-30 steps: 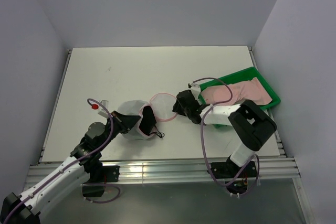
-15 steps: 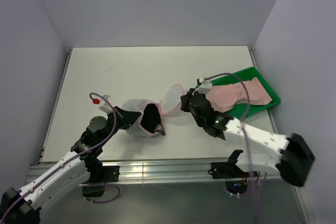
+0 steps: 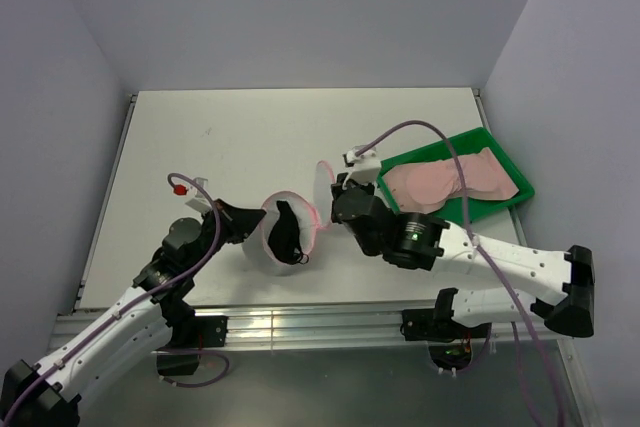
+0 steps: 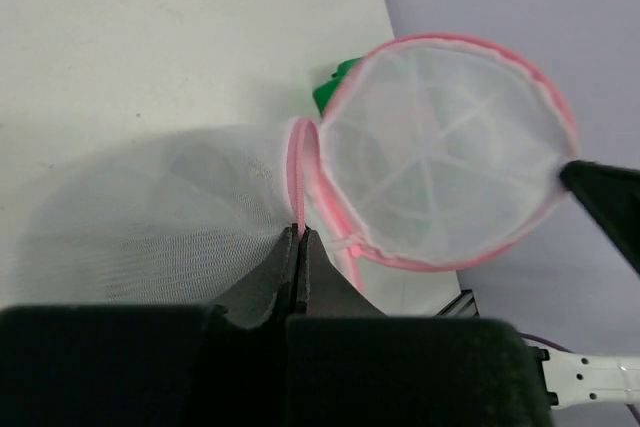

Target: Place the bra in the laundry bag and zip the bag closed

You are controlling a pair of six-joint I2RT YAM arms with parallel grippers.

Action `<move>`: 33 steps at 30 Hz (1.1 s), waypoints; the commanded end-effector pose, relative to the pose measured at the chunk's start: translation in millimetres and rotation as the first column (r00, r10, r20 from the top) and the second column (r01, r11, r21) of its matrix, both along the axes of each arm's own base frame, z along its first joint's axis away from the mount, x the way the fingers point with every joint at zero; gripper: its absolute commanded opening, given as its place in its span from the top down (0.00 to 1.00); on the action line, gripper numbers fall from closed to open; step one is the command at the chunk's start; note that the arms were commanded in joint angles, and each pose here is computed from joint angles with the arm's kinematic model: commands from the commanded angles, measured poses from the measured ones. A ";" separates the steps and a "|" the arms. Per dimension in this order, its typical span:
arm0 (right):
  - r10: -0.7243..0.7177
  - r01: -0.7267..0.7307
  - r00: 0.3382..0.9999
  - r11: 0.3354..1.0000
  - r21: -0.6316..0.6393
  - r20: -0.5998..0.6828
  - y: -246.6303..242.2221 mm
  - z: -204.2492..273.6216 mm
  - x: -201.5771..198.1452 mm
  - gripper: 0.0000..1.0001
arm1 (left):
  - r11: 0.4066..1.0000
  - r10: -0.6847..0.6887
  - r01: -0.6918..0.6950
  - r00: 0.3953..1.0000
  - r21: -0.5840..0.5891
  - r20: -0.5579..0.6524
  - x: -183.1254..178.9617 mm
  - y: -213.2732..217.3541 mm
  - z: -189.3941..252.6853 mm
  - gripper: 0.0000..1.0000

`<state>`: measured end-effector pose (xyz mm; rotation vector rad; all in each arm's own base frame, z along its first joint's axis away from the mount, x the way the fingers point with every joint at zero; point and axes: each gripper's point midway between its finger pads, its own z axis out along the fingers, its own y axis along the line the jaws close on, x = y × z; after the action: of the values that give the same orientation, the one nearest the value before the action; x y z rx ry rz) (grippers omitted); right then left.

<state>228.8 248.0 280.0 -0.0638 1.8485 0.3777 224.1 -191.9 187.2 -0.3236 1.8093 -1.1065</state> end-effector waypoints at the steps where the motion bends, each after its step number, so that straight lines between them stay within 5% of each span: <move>1: -0.036 0.035 0.999 0.997 -0.062 -0.018 -12.5 -13.5 11.4 1.00 | 1.000 -0.015 0.015 1.000 0.014 -0.018 -2.5 -0.2 -12.1 1.00; 8: 0.017 -0.017 0.999 1.000 -0.016 0.028 -4.9 19.4 8.1 1.00 | 0.995 -0.032 0.036 0.999 0.093 -0.044 -5.7 2.4 -28.1 0.96; 15: 0.030 -0.030 0.999 0.999 -0.031 -0.025 8.6 -1.6 9.8 1.00 | 0.982 0.010 -0.020 0.999 0.189 0.050 -10.3 24.2 19.6 0.53; 18: 0.031 -0.032 0.999 0.999 -0.027 -0.018 7.6 5.5 9.2 1.00 | 0.974 -0.015 -0.002 0.997 0.228 0.072 -17.8 28.4 38.9 0.43; 22: 0.048 -0.048 0.999 0.999 0.003 0.010 9.0 15.8 10.9 1.00 | 0.966 -0.057 0.040 0.997 0.257 0.059 -22.9 25.2 50.8 0.37; 26: 0.060 -0.060 0.998 0.998 -0.005 0.008 14.4 20.0 12.4 1.00 | 0.939 -0.060 0.083 0.995 0.334 -0.078 -17.4 20.5 9.4 0.35; 33: 0.061 -0.061 0.998 0.998 -0.002 0.018 14.7 20.6 18.4 1.00 | 0.942 -0.136 0.167 0.983 0.292 -0.125 -14.5 -1.9 -15.0 0.48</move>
<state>240.0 259.7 273.7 -0.1676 1.8916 0.3706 210.4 -178.4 164.6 -0.1141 2.1257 -0.8104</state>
